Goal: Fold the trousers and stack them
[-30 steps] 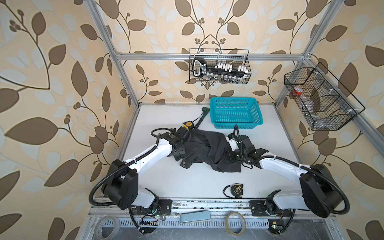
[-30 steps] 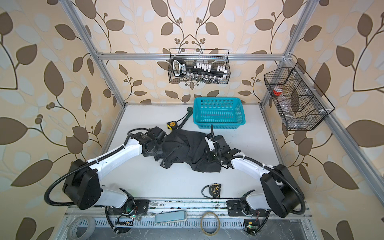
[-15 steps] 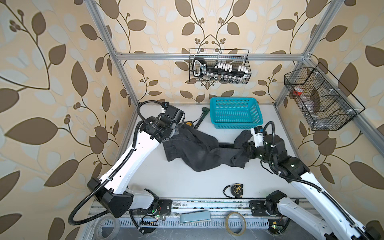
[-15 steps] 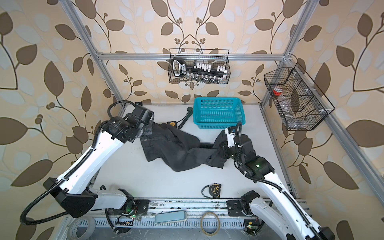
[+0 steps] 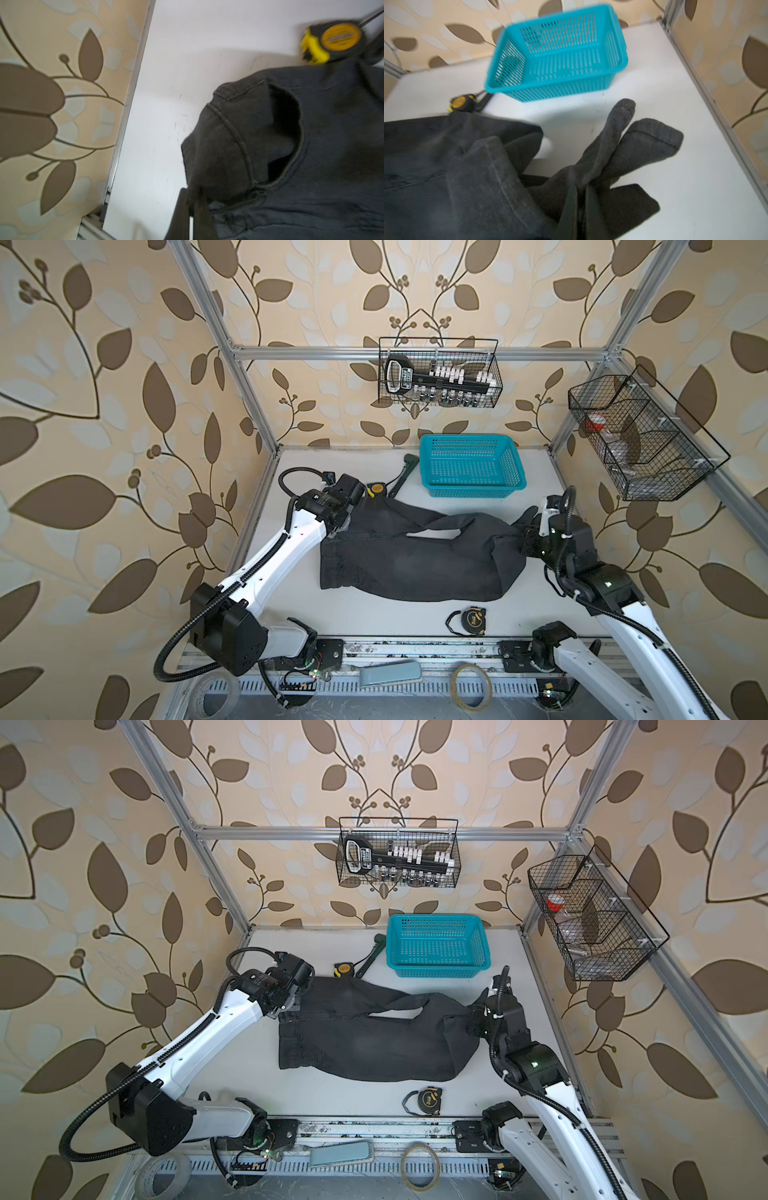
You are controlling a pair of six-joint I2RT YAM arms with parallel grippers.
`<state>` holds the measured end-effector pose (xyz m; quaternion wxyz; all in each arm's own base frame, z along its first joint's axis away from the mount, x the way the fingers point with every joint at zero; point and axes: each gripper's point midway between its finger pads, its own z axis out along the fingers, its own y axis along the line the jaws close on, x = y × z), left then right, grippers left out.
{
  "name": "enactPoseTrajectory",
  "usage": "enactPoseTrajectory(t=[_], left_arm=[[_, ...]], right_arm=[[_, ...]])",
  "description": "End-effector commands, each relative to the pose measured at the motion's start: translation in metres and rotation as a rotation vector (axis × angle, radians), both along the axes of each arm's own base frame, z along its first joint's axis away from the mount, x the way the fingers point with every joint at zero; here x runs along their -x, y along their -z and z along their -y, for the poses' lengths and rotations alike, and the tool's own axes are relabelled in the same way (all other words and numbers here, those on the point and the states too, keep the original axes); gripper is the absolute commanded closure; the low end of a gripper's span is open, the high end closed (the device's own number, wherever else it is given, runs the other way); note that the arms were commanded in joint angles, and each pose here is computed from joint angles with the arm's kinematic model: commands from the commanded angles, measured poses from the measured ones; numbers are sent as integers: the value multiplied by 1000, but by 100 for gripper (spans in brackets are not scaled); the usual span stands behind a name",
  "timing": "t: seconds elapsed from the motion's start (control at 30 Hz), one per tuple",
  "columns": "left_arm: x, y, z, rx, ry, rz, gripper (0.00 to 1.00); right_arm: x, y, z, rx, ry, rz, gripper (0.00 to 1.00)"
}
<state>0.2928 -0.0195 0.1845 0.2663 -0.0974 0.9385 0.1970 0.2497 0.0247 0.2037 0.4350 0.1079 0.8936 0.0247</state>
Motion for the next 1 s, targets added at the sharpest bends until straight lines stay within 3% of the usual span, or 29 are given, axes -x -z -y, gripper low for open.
enactPoseTrajectory(t=[0.0,0.1,0.17,0.33,0.4,0.5,0.57,0.7,0.83,0.97], left_arm=[[7,20,-24,-26,-117,3,100],[22,44,-32,-8,-157,-62,100],[32,56,-36,9,-192,-87,100],[37,67,-35,60,-217,-104,100],[35,69,-31,85,-210,-112,100],[34,65,-29,109,-204,-120,84],[32,56,-30,120,-205,-104,65],[31,37,-35,177,-229,-70,30],[20,16,-30,290,-234,-23,23],[-1,-6,-21,394,-242,44,13]], right_arm=[[3,43,1,-117,87,-62,95],[12,77,-2,-197,134,-104,92],[18,85,1,-207,157,-113,84],[21,71,14,-113,157,-96,58],[18,58,20,-46,152,-79,52],[9,30,30,66,129,-42,46],[-1,10,27,125,60,-7,43],[-23,-16,-19,173,-291,57,40],[-23,-8,-51,307,-637,-17,36],[-28,11,-42,396,-748,-144,33]])
